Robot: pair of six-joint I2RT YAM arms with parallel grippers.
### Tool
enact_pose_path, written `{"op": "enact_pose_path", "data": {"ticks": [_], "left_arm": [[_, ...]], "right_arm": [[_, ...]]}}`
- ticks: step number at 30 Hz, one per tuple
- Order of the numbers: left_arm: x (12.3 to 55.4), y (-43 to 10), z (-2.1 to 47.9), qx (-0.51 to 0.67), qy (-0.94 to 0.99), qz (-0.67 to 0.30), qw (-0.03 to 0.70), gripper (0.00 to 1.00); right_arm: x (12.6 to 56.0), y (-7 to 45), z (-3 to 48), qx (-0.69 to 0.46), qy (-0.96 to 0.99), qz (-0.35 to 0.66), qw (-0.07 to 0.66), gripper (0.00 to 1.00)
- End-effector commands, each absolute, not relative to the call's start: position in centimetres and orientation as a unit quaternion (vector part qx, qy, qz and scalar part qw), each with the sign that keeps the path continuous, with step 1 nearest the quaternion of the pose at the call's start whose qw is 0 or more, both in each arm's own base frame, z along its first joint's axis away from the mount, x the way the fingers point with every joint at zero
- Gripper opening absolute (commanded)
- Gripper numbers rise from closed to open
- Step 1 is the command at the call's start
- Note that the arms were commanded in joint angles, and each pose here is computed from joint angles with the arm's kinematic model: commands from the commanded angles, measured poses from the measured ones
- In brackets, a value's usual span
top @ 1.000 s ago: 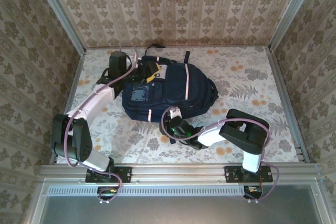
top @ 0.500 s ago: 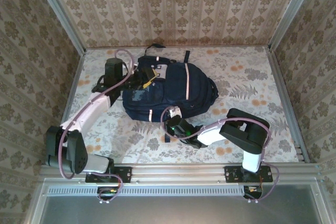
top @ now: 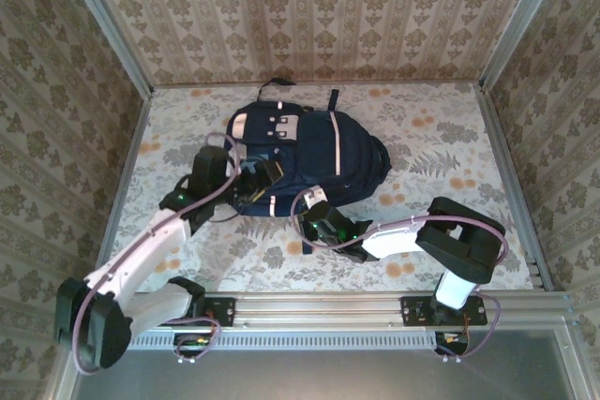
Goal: Pack books, pencil case, and school supplies into a backpack
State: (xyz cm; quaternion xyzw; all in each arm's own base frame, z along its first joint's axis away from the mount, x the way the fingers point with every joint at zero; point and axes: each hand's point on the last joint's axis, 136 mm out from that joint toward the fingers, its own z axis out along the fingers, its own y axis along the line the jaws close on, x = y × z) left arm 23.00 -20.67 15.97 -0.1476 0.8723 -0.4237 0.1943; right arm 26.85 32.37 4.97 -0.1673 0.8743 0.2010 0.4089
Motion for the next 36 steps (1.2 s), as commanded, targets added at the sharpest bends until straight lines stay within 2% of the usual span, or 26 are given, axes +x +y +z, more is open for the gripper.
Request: {"op": "enact_pose_path", "data": {"ticks": [1, 6, 9, 12, 16, 20, 22, 27, 29, 33, 36], "left_arm": [[21.7, -18.2, 12.7, -0.239, 0.87, -0.389, 0.186, 0.8], [21.9, -17.0, 11.2, -0.29, 0.845, -0.396, 0.211, 0.8], [23.3, -17.4, 11.8, -0.274, 0.844, -0.396, 0.236, 0.83], [24.6, -18.3, 11.2, -0.266, 0.849, -0.393, 0.234, 0.86], [25.5, -19.5, 8.9, -0.28, 0.85, -0.395, 0.205, 0.85], [26.1, -20.0, 7.5, -0.29, 0.853, -0.389, 0.193, 0.74], [26.6, -19.3, 7.2, -0.292, 0.858, -0.367, 0.212, 0.66], [27.6, -17.9, 7.0, -0.3, 0.864, -0.323, 0.241, 0.37], [27.8, -17.9, 7.2, -0.296, 0.867, -0.319, 0.244, 0.29], [27.8, -17.6, 7.2, -0.298, 0.867, -0.313, 0.249, 0.21], [27.6, -17.4, 7.0, -0.301, 0.867, -0.31, 0.248, 0.2]], "right_arm": [[27.3, 31.9, 5.7, -0.157, 0.872, 0.204, 0.416, 0.04], [27.7, 32.3, 5.8, -0.142, 0.87, 0.224, 0.415, 0.03], [27.7, 32.6, 5.7, -0.144, 0.87, 0.228, 0.412, 0.03], [27.7, 32.7, 5.6, -0.145, 0.872, 0.227, 0.409, 0.02], [27.7, 32.6, 5.5, -0.145, 0.873, 0.225, 0.408, 0.02], [27.8, 32.4, 5.6, -0.148, 0.873, 0.222, 0.408, 0.02], [27.6, 32.6, 5.2, -0.158, 0.873, 0.223, 0.404, 0.03], [27.0, 32.2, 3.4, -0.175, 0.881, 0.211, 0.385, 0.03], [26.8, 31.4, 2.6, -0.177, 0.884, 0.196, 0.385, 0.03], [26.7, 30.4, 1.8, -0.189, 0.887, 0.173, 0.384, 0.04], [26.7, 30.2, 1.8, -0.194, 0.886, 0.163, 0.389, 0.07]]}}
